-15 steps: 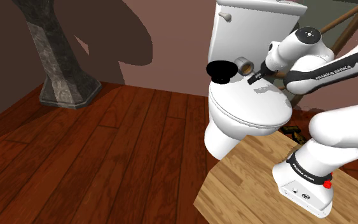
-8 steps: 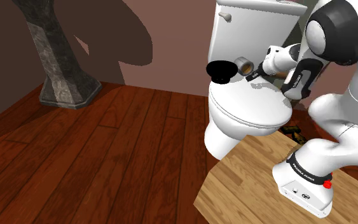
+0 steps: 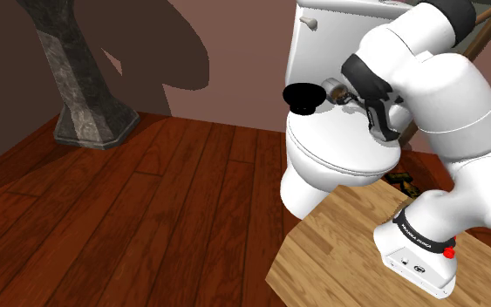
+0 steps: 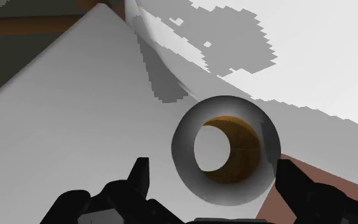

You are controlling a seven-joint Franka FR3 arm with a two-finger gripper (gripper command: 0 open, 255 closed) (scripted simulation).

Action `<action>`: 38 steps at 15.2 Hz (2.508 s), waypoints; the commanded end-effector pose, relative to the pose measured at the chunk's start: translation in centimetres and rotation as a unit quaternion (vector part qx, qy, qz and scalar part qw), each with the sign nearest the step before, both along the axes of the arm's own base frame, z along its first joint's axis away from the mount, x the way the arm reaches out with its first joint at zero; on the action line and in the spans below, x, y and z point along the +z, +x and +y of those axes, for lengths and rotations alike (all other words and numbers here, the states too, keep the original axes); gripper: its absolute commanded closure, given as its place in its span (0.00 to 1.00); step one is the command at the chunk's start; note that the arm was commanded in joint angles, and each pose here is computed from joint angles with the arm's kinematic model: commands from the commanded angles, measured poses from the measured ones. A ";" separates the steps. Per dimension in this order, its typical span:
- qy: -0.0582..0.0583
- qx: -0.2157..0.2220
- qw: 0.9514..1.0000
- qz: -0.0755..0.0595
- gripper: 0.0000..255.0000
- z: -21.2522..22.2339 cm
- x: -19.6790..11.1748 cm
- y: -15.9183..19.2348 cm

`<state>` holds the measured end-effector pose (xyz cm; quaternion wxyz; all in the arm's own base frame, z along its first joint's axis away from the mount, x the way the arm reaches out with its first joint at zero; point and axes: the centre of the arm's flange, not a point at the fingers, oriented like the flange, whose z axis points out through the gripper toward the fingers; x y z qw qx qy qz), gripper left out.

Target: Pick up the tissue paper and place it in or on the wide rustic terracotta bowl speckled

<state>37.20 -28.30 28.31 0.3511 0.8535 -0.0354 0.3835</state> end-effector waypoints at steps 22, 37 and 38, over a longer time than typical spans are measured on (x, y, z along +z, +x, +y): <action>-0.021 0.002 0.999 -0.024 1.00 -4.8 -2.2 3.6; -0.021 0.002 0.999 -0.024 1.00 -4.8 3.1 3.6; -0.021 0.002 0.999 -0.024 1.00 -4.8 3.6 3.6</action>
